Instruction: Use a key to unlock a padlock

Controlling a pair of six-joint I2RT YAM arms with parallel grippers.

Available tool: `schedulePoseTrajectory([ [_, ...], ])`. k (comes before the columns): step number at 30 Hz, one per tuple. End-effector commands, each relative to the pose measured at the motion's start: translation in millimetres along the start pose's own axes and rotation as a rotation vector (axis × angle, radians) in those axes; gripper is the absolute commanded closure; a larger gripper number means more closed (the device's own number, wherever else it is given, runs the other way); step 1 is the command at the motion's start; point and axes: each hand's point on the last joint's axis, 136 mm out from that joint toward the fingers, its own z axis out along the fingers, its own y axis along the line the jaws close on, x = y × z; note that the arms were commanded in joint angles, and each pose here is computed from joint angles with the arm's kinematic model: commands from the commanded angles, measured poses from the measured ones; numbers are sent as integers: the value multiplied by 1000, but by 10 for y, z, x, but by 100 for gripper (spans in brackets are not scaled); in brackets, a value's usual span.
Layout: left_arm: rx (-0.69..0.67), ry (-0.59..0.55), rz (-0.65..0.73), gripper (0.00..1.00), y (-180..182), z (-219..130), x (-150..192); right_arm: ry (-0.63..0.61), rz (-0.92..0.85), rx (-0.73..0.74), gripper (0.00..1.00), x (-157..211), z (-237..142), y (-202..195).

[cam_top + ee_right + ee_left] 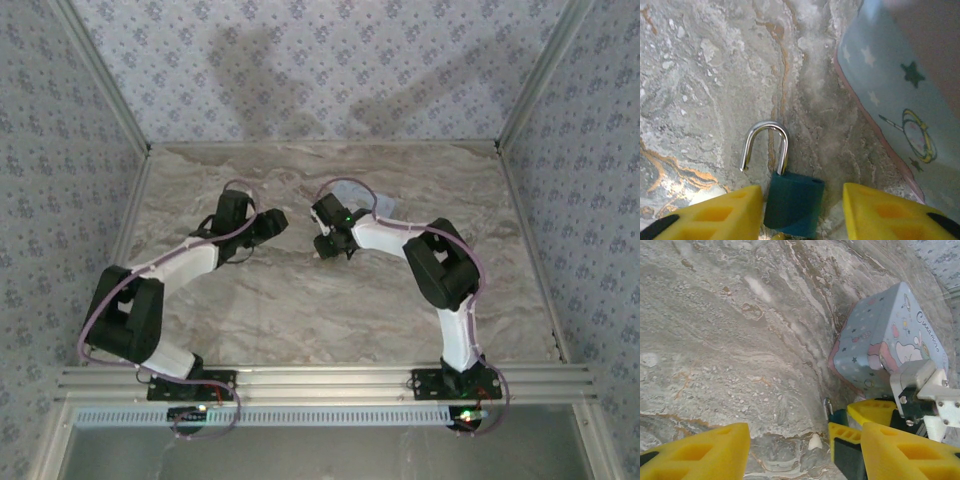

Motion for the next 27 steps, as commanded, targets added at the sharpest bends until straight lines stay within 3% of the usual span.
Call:
schedulePoseTrajectory([
  [1, -2, -17, 8, 39, -3, -77, -31, 23, -7, 17, 60, 21, 57, 9],
  [6, -5, -24, 6, 39, 8, -108, -32, 16, -50, -13, 74, -1, 3, 171],
  [15, -23, -43, -2, 39, 80, -175, -84, -32, -222, -153, 74, 64, -230, 1072],
  [21, -38, -75, -15, 39, 149, -281, -179, -34, -322, -195, 71, 142, -246, 1534],
  [27, -55, -101, -24, 39, 224, -391, -247, -24, -319, -175, 51, 178, -220, 1514],
])
